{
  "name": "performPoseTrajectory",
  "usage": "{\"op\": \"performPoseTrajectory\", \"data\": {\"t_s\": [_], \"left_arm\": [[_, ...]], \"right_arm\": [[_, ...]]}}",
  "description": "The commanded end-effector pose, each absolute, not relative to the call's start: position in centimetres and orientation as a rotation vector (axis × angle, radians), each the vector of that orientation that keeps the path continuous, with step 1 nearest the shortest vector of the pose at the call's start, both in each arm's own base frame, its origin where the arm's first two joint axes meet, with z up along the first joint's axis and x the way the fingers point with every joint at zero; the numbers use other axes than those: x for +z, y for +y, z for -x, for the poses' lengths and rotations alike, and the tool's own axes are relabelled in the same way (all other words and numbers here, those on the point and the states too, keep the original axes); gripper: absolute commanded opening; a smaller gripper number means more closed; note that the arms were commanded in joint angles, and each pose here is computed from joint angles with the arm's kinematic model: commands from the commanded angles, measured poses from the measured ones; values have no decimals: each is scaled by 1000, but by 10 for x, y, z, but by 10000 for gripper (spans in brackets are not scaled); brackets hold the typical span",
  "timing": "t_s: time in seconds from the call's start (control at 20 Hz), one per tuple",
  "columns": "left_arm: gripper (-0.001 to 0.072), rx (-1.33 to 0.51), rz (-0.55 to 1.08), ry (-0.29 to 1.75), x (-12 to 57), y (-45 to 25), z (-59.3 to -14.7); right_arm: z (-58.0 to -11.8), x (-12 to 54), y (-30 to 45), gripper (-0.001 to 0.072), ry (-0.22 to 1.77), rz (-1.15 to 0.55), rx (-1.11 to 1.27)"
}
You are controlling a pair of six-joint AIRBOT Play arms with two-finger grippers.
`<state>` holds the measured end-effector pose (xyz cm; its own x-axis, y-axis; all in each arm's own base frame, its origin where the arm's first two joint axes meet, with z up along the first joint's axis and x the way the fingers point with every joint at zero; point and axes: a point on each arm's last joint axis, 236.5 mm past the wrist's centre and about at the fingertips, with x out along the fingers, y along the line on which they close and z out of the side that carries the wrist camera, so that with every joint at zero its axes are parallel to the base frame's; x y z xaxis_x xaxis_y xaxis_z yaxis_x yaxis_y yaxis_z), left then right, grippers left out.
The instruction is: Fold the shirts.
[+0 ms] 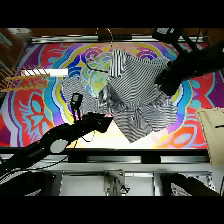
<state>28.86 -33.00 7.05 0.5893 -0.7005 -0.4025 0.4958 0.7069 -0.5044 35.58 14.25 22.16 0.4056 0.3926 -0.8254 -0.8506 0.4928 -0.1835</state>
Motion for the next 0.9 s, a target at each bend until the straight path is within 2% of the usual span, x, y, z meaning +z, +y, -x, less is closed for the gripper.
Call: {"op": "performPoseTrajectory", "data": {"t_s": [0.0,0.25,0.3,0.4,0.55,0.65,0.8,0.85], "left_arm": [[501,-691,404,570,67,-352,-309],[508,-608,401,484,86,-331,-361],[556,-585,405,462,93,-321,-373],[558,-564,392,414,109,-311,-390],[553,-592,401,391,125,-328,-395],[525,-633,397,393,128,-350,-388],[101,-654,392,400,127,-360,-382],[64,-647,393,395,128,-356,-385]], "right_arm": [[-340,241,143,79,774,624,841],[-312,264,144,79,732,616,853],[-308,267,143,79,726,615,850],[-303,272,142,79,717,609,844],[-302,273,144,79,712,601,846],[-304,275,144,79,705,601,842],[-309,278,143,79,686,601,824],[-312,279,142,79,679,603,812]]}}
